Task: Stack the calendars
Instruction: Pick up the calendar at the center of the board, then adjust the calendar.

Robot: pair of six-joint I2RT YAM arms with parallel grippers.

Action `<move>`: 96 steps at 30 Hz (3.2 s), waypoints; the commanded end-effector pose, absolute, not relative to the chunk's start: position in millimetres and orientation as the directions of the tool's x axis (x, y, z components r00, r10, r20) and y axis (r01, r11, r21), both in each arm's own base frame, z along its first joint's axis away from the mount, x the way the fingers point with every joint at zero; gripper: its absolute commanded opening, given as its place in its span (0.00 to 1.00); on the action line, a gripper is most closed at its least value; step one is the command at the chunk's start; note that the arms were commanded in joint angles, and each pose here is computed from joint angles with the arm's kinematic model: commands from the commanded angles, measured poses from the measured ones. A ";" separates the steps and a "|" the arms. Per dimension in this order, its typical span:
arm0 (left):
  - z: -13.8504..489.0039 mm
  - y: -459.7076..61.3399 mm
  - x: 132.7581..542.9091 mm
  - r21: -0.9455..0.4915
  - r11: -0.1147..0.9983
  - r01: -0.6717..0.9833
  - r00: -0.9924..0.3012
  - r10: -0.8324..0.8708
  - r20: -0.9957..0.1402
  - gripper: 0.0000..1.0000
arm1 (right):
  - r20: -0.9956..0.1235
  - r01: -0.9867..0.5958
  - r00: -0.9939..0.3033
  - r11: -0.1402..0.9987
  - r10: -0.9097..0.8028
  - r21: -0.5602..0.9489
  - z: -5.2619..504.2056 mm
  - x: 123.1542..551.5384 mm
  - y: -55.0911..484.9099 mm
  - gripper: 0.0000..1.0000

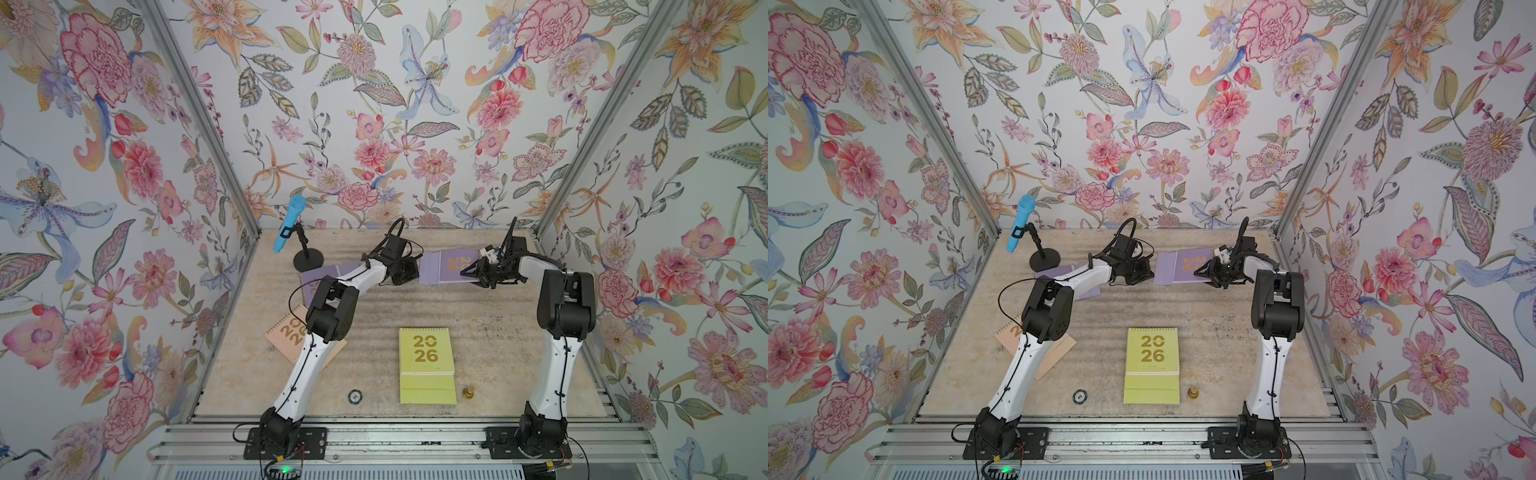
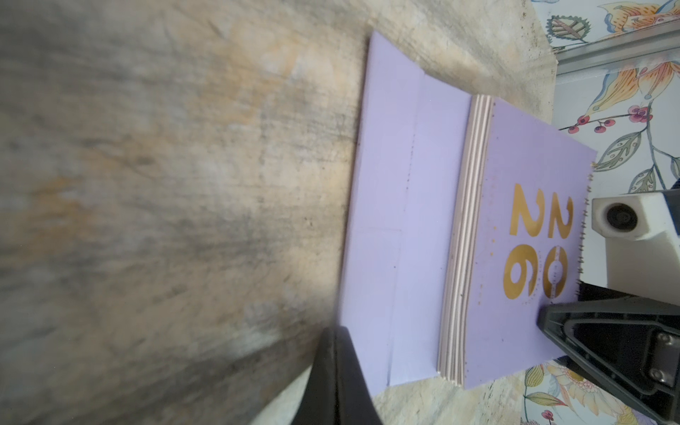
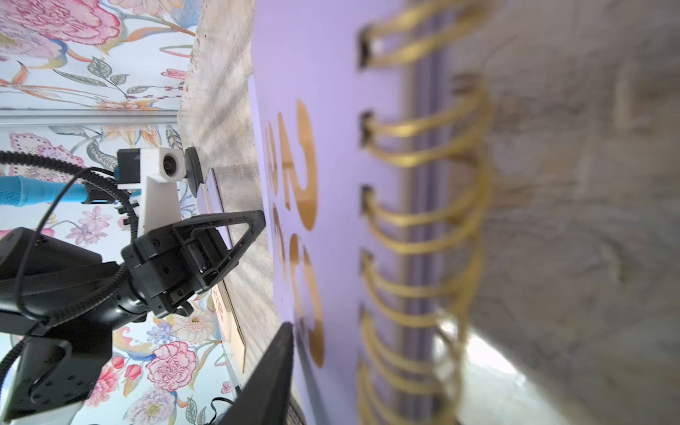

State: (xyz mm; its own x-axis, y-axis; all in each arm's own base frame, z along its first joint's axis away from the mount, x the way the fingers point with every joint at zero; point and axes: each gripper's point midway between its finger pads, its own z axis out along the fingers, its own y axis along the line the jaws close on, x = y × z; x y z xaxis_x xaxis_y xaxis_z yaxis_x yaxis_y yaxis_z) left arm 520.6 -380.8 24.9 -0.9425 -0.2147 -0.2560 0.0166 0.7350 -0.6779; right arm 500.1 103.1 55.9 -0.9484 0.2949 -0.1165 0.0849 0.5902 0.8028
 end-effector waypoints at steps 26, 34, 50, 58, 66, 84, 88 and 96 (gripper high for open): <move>261.4 -345.7 484.9 -0.507 0.663 0.551 -0.669 -0.012 -0.743 0.55 | -0.566 -0.384 -0.815 0.619 0.122 0.686 229.2 402.8 137.5 0.01; 346.2 -335.3 423.0 -0.197 0.502 0.842 -0.237 0.017 -0.971 0.59 | -0.805 -0.631 -0.593 0.610 0.017 0.478 262.6 360.6 153.3 0.00; 398.0 -326.1 334.5 0.254 0.296 0.921 0.250 0.052 -0.967 0.75 | -0.971 -0.895 -0.156 0.442 -0.183 0.060 280.5 299.3 185.0 0.00; 383.6 -349.3 315.6 0.298 0.142 0.944 0.270 0.185 -0.945 0.75 | -0.967 -0.936 0.001 0.339 -0.257 -0.091 281.4 285.8 196.6 0.00; 362.0 -369.0 309.5 0.266 0.049 0.963 0.244 0.271 -0.931 0.70 | -0.944 -0.932 0.103 0.301 -0.312 -0.201 284.9 284.6 204.2 0.00; 348.1 -384.1 308.9 0.277 0.030 0.960 0.252 0.334 -0.909 0.00 | -0.930 -0.915 0.129 0.320 -0.343 -0.245 283.7 286.9 202.7 0.76; 350.8 -383.3 315.8 0.248 0.083 0.965 0.210 0.317 -0.925 0.00 | -0.923 -0.891 0.111 0.375 -0.369 -0.257 277.5 291.1 193.1 0.84; 376.2 -363.9 355.6 -0.033 0.408 0.912 -0.070 0.077 -0.995 0.00 | -0.995 -0.671 -0.095 0.738 0.008 0.070 295.5 323.5 122.9 0.93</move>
State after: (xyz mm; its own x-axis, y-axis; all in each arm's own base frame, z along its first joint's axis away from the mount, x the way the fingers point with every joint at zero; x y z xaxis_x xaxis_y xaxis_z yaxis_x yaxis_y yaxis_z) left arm 336.5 -380.5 318.2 -0.0333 0.2920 -0.9558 0.9670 0.2512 0.0430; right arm 308.2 145.0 271.0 -0.0418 -0.2048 -0.9779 -0.7733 0.6264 -0.0981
